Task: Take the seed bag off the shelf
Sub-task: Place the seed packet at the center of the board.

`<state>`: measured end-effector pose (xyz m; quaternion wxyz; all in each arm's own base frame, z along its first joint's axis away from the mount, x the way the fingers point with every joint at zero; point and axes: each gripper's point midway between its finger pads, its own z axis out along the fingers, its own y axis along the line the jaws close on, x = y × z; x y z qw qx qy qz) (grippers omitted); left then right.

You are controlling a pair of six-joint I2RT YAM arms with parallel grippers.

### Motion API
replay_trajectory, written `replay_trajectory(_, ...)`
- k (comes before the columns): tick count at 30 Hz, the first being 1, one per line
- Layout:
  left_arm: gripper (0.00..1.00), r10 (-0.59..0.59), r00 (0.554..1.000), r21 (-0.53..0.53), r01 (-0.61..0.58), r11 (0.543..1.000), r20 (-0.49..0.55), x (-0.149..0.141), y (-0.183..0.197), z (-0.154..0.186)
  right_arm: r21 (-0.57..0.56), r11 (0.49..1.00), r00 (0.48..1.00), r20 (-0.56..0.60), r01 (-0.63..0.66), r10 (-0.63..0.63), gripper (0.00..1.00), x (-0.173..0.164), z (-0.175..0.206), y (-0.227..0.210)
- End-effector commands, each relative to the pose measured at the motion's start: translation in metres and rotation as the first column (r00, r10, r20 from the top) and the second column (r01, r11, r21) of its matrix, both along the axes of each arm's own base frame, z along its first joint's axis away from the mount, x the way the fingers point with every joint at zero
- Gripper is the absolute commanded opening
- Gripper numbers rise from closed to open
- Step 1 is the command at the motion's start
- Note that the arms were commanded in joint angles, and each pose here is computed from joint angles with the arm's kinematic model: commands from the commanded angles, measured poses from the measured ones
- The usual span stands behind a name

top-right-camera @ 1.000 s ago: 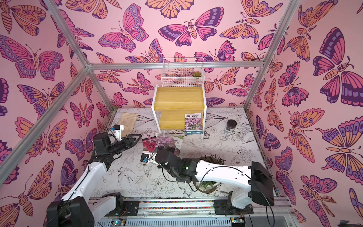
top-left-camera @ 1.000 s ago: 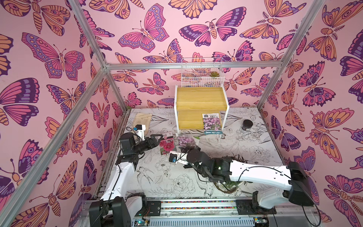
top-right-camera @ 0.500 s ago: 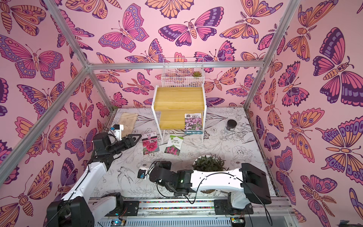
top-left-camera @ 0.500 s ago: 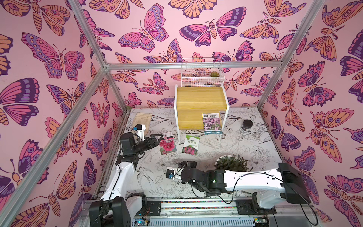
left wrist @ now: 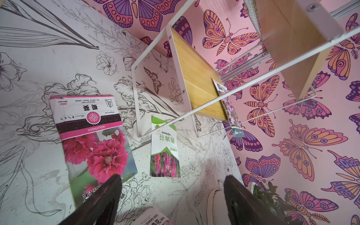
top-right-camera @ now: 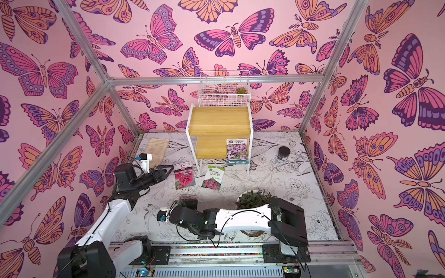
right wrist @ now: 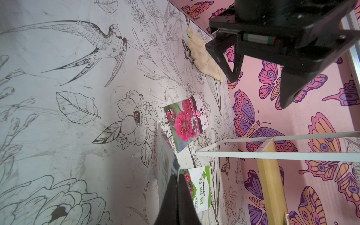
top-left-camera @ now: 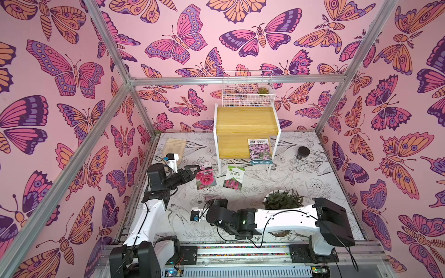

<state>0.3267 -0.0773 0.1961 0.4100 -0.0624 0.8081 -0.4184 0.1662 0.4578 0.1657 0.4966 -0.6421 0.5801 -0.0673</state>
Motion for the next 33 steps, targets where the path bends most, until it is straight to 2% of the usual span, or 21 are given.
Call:
replay_trajectory(1,0.85,0.007,1.0,0.002,-0.007,1.0,0.004,0.0,0.002,-0.003,0.061,0.998,0.995,-0.093,-0.011,0.017,0.0,-0.016,0.003,0.004)
replay_trajectory(6,0.85,-0.001,1.0,-0.008,0.001,1.0,-0.006,0.002,0.001,-0.007,0.142,0.987,0.957,-0.27,-0.072,0.109,0.01,-0.043,-0.021,0.016)
replay_trajectory(11,0.85,0.003,1.0,-0.005,-0.003,1.0,0.001,0.001,0.002,-0.006,0.106,0.992,0.935,-0.343,-0.061,0.094,0.1,-0.049,-0.058,0.019)
replay_trajectory(14,0.85,0.003,1.0,-0.004,-0.003,1.0,0.004,0.001,0.002,-0.005,0.118,0.991,0.919,-0.38,-0.07,0.11,0.26,-0.055,-0.069,0.021)
replay_trajectory(20,0.85,0.002,1.0,-0.008,-0.002,1.0,-0.001,0.002,0.001,-0.005,0.126,0.989,0.896,-0.427,-0.074,0.121,0.39,-0.062,-0.075,0.023)
replay_trajectory(21,0.85,0.002,1.0,-0.007,-0.002,1.0,0.001,0.002,0.001,-0.005,0.133,0.988,0.893,-0.432,-0.078,0.128,0.44,-0.063,-0.072,0.022)
replay_trajectory(24,0.85,0.005,1.0,-0.008,-0.005,1.0,0.001,0.002,0.002,-0.004,0.163,0.982,0.881,-0.446,-0.092,0.156,0.7,-0.069,-0.057,0.019)
replay_trajectory(26,0.85,0.005,1.0,-0.008,-0.005,1.0,-0.001,0.003,0.002,-0.004,0.19,0.978,0.88,-0.445,-0.089,0.167,0.75,-0.065,-0.041,0.014)
replay_trajectory(28,0.85,0.0,1.0,-0.012,0.0,1.0,-0.002,0.004,0.001,-0.003,0.203,0.978,0.918,-0.373,-0.058,0.132,0.75,-0.047,-0.013,0.002)
replay_trajectory(30,0.85,-0.005,1.0,-0.014,0.005,1.0,-0.004,0.003,0.001,-0.004,0.186,0.982,0.978,-0.207,0.02,0.019,0.75,-0.012,0.028,-0.026)
replay_trajectory(32,0.85,-0.004,1.0,-0.012,0.004,1.0,0.0,0.004,0.001,-0.003,0.178,0.977,0.992,-0.057,0.12,-0.112,0.75,0.029,0.078,-0.068)
replay_trajectory(33,0.86,-0.003,1.0,-0.013,0.003,1.0,-0.001,0.004,0.001,-0.004,0.179,0.97,0.987,-0.03,0.163,-0.16,0.74,0.046,0.092,-0.087)
